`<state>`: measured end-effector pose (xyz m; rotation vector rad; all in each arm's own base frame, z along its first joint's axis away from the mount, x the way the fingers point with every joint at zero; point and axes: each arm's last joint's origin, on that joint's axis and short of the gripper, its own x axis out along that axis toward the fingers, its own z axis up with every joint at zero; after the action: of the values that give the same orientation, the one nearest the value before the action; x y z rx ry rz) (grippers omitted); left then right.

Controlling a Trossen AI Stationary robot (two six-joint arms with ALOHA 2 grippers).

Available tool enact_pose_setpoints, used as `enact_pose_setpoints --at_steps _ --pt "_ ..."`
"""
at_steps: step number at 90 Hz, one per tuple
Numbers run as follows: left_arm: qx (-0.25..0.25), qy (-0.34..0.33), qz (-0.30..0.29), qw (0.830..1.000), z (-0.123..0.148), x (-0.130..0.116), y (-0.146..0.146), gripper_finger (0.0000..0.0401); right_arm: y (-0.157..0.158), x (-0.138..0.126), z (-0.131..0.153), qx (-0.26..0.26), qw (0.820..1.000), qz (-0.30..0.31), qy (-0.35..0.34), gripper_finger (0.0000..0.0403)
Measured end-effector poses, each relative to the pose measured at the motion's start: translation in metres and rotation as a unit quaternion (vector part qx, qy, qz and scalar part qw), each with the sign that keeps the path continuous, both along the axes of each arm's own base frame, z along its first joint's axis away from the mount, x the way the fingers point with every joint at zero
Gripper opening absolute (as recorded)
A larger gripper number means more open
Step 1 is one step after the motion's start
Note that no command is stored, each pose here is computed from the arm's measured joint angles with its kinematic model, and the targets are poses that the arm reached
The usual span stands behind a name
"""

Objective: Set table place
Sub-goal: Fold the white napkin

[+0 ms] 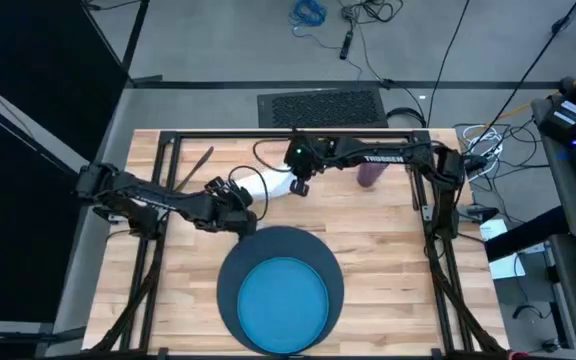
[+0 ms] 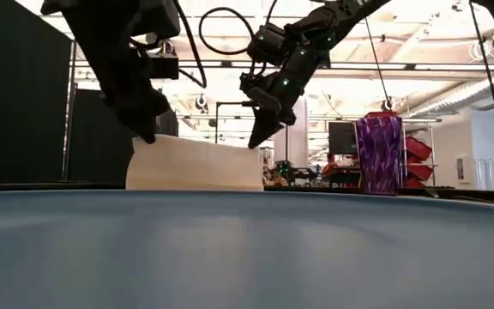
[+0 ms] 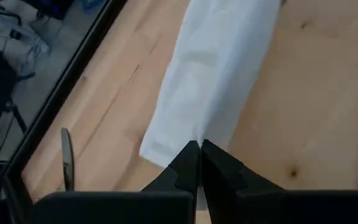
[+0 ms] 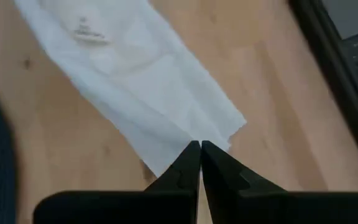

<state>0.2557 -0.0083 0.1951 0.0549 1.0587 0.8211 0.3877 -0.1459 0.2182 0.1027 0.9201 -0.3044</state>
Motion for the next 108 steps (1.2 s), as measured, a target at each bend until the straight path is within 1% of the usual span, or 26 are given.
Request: enact_pose_setpoints --at_steps 15,21,37,47,67,78,85,94,108 --pt "0.000 0.009 0.015 1.000 -0.006 0.003 0.008 0.0000 -0.013 0.003 -0.025 0.011 1.000 -0.006 0.025 0.0000" --pt "0.000 0.009 0.019 1.000 -0.010 0.002 0.010 0.0000 -0.017 0.004 -0.030 0.009 1.000 -0.008 0.024 0.0000" --pt "-0.014 0.003 0.060 0.998 -0.027 -0.007 0.018 0.0000 -0.023 0.007 -0.027 -0.003 1.000 -0.013 -0.008 0.0000" --pt "-0.014 0.004 0.083 0.996 -0.034 -0.013 0.023 0.0000 -0.029 0.006 -0.026 0.016 0.999 -0.013 -0.026 0.0000" --pt "-0.039 -0.026 0.080 0.996 -0.045 -0.012 0.029 0.0000 -0.038 0.008 -0.036 0.039 0.998 -0.033 -0.026 0.0000" --pt "-0.056 -0.028 0.073 0.995 -0.049 -0.013 0.031 0.0000 -0.039 0.012 -0.038 0.037 0.999 -0.030 -0.026 0.0000" --pt "-0.053 -0.028 0.080 0.995 -0.050 -0.014 0.034 0.0000 -0.040 0.014 -0.033 0.029 0.998 -0.026 -0.040 0.0000" --pt "-0.047 -0.031 0.092 0.994 -0.049 -0.014 0.040 0.0000 -0.040 0.016 -0.027 0.028 0.998 -0.025 -0.040 0.0000" --pt "-0.026 -0.034 0.110 0.993 -0.049 -0.015 0.047 0.0000 -0.034 0.018 -0.027 0.031 0.999 -0.018 -0.032 0.0000"
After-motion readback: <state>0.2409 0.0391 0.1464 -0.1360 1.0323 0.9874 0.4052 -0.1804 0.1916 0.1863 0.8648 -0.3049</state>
